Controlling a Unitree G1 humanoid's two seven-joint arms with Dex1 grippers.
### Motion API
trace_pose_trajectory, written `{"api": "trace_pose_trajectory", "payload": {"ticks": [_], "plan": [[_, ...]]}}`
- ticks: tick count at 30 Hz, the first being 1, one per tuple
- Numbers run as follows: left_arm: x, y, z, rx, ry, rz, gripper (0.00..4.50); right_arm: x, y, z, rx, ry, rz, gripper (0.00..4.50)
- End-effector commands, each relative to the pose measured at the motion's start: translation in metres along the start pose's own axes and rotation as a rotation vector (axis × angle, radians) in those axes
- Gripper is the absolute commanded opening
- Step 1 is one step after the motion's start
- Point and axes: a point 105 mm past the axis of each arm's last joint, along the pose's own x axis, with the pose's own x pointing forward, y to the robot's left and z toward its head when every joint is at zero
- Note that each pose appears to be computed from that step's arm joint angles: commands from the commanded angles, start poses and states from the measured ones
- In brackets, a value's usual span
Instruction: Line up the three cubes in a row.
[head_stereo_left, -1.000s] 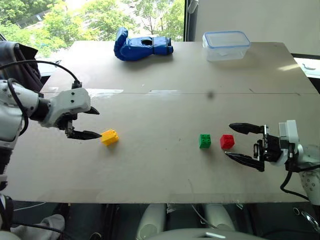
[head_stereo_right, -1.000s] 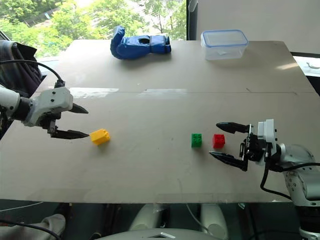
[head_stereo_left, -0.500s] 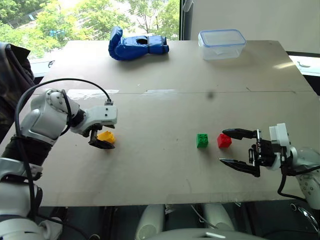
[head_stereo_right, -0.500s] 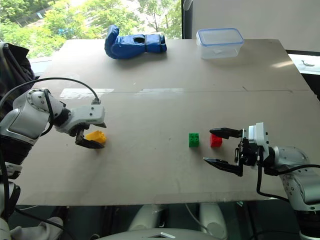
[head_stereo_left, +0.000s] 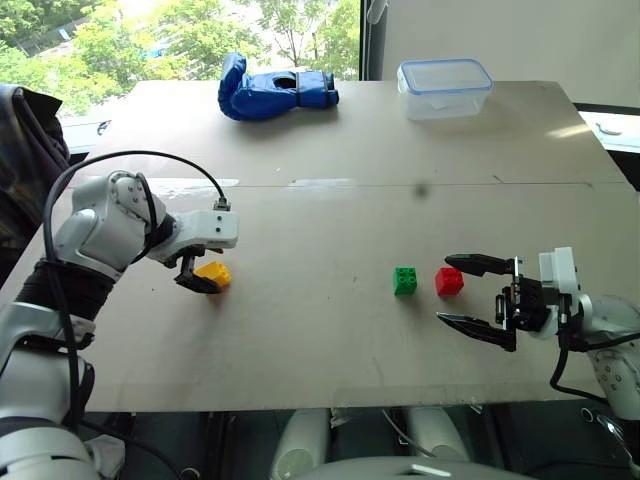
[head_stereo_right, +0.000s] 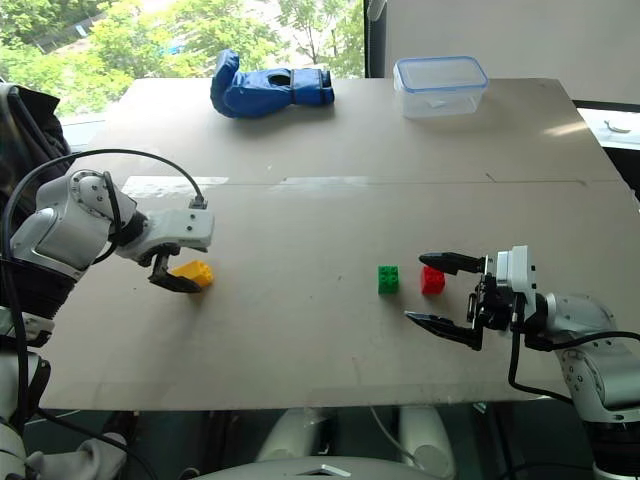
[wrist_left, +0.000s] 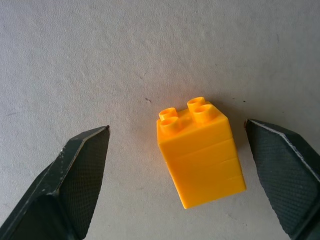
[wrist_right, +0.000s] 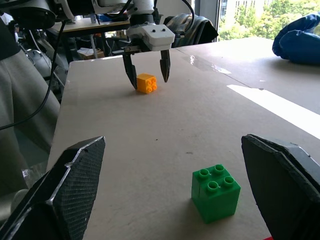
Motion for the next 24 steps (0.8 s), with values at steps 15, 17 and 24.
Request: {"api": "trace_pose_trajectory", "payload": {"ticks": [15,17,24], "plan": [[-0.017,-0.016,-0.004,-0.047,0.142,0.071,4.42,-0.006,-0.009,0.011,-0.049,-0.005,0.002,4.50],[-0.015,-0.016,-0.007,-0.073,0.150,0.081,4.42,-0.006,-0.009,0.011,-0.050,-0.005,0.003,4.50],[-0.006,-0.013,-0.010,-0.128,0.149,0.140,4.42,-0.004,-0.009,0.013,-0.052,-0.005,0.009,4.50]]}}
